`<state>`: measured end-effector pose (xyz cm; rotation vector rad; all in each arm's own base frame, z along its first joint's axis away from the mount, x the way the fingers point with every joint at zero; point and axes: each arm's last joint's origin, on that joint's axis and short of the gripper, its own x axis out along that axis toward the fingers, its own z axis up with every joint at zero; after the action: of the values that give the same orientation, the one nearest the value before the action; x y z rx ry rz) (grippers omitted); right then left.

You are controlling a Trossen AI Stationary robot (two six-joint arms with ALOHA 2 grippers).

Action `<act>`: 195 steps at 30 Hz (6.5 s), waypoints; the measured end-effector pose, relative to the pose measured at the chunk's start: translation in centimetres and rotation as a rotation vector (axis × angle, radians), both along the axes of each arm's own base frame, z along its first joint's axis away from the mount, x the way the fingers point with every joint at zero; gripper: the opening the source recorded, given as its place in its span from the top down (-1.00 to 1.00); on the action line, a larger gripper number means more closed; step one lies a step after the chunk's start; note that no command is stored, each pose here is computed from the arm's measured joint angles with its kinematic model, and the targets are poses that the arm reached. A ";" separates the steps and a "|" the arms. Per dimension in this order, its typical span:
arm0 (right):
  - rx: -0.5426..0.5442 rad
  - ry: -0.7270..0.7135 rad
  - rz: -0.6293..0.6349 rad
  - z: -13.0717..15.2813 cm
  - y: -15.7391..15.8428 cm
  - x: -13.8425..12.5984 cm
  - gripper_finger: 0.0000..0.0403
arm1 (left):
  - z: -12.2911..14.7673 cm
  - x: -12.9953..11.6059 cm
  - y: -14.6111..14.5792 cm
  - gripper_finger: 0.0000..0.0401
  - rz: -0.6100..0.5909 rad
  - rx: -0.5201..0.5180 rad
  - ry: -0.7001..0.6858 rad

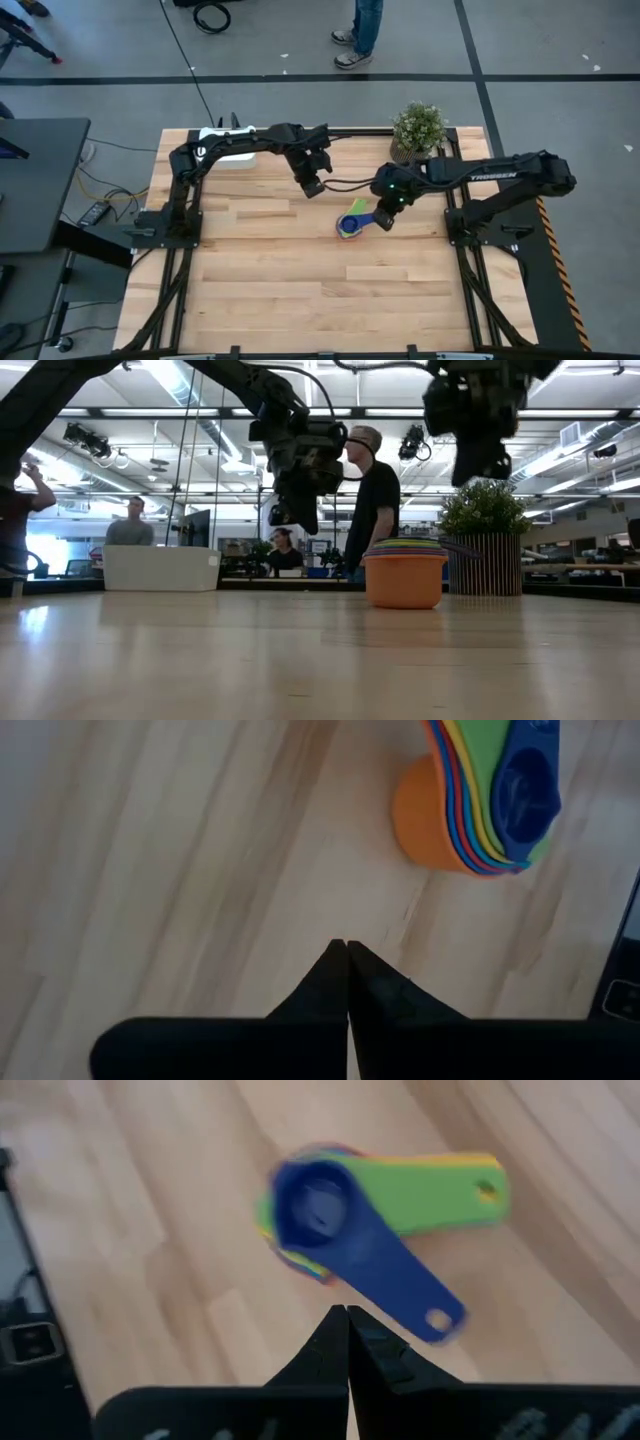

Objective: Nest measuring cups in basket
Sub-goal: Stack the dark blue measuring cup on top of the green measuring cup, then put the nested measuring cups into the white bin

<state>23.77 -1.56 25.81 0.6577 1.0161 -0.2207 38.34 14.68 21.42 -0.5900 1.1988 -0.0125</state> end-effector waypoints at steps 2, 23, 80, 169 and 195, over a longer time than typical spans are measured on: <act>-0.012 0.004 -0.027 -0.5 -0.3 -0.9 0.99 | 0.0 0.0 0.0 0.99 -0.015 0.006 -0.004; 0.173 -0.156 -0.142 -7.6 0.8 -4.2 0.99 | -3.7 2.7 -0.9 0.99 0.037 -0.016 -0.001; 0.050 -0.194 -0.095 -10.0 -3.2 -2.1 0.99 | -7.6 7.0 -5.6 0.99 -0.044 -0.038 -0.147; -0.708 -0.287 0.445 0.2 -3.4 -2.3 0.43 | 4.9 -17.6 -12.2 0.98 -0.145 0.187 -0.160; -0.595 -0.251 0.747 3.8 -4.4 1.9 0.44 | 5.2 -17.3 -12.1 0.93 -0.021 0.167 -0.272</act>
<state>25.71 -5.93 29.62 -0.2485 0.8323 0.2126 21.02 2.55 26.63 -0.4139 0.9314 -0.0094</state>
